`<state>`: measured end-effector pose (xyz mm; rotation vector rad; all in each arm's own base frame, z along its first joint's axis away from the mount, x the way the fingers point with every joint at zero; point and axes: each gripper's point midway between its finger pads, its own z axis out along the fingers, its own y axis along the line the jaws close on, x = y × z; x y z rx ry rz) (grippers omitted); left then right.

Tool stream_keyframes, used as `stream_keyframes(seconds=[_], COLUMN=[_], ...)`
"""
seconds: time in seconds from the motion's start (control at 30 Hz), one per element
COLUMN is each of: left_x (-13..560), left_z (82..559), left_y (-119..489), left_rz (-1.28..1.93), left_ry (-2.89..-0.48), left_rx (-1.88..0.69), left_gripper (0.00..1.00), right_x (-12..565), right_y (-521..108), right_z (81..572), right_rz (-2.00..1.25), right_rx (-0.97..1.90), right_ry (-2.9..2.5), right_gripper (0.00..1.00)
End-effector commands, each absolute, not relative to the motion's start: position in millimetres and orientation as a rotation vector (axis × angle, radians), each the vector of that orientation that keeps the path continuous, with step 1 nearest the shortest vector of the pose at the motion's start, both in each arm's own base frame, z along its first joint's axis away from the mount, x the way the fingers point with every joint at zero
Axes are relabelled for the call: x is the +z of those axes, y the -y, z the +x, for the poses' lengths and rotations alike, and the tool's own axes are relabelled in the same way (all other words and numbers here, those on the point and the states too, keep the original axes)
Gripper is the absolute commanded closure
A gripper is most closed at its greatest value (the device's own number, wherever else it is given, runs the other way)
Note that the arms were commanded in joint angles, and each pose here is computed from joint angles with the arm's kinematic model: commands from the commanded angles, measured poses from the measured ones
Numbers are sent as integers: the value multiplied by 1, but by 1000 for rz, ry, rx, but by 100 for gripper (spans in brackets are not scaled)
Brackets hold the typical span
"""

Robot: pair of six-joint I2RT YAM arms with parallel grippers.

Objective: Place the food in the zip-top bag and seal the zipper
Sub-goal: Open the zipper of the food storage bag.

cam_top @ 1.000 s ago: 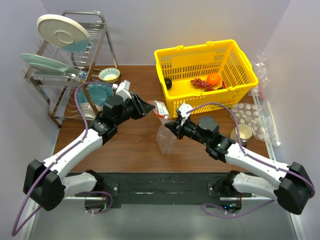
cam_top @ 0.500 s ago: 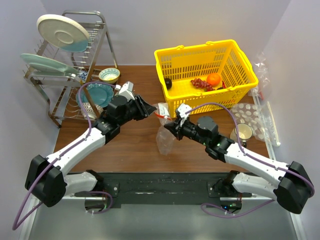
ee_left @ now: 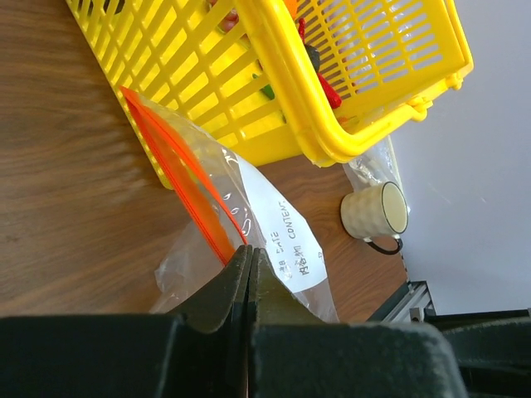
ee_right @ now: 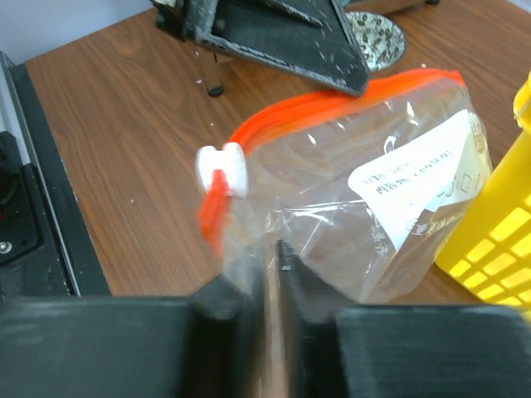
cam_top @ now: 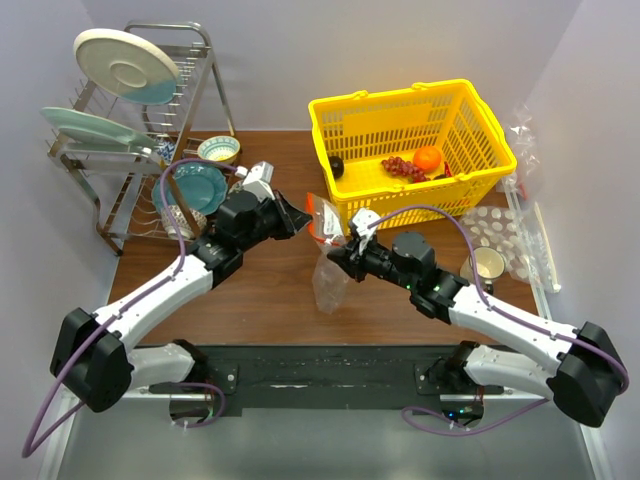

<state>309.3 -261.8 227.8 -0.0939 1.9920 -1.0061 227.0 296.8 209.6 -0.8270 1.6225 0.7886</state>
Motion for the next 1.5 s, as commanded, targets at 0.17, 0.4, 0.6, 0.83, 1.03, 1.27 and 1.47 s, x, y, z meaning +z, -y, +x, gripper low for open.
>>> stream_keyframes(seconds=[0.17, 0.4, 0.6, 0.83, 1.03, 1.27, 1.47], left_x=[294, 312, 313, 327, 316, 268, 252], left_z=[310, 304, 301, 294, 266, 253, 259], left_y=[242, 241, 233, 187, 184, 178, 185], left_rz=[-48, -26, -9, -97, -181, -449, -604], left_ry=[-1853, -1830, -1843, -1807, -1835, -1838, -1796], left_rx=[-902, -920, -863, -715, -842, -991, -1120], left_gripper=[100, 100, 97, 36, 32, 46, 46], right_x=[225, 231, 233, 227, 230, 229, 231], right_y=[-301, -303, -299, -289, -283, -284, -284], right_z=[240, 234, 238, 247, 248, 253, 252], right_rz=[-830, -855, -829, -748, -684, -647, -636], right_rx=[732, 758, 732, 674, 674, 672, 691], right_ry=[-1647, -1642, -1673, -1715, -1682, -1700, -1681], right_gripper=[72, 59, 83, 99, 100, 100, 100])
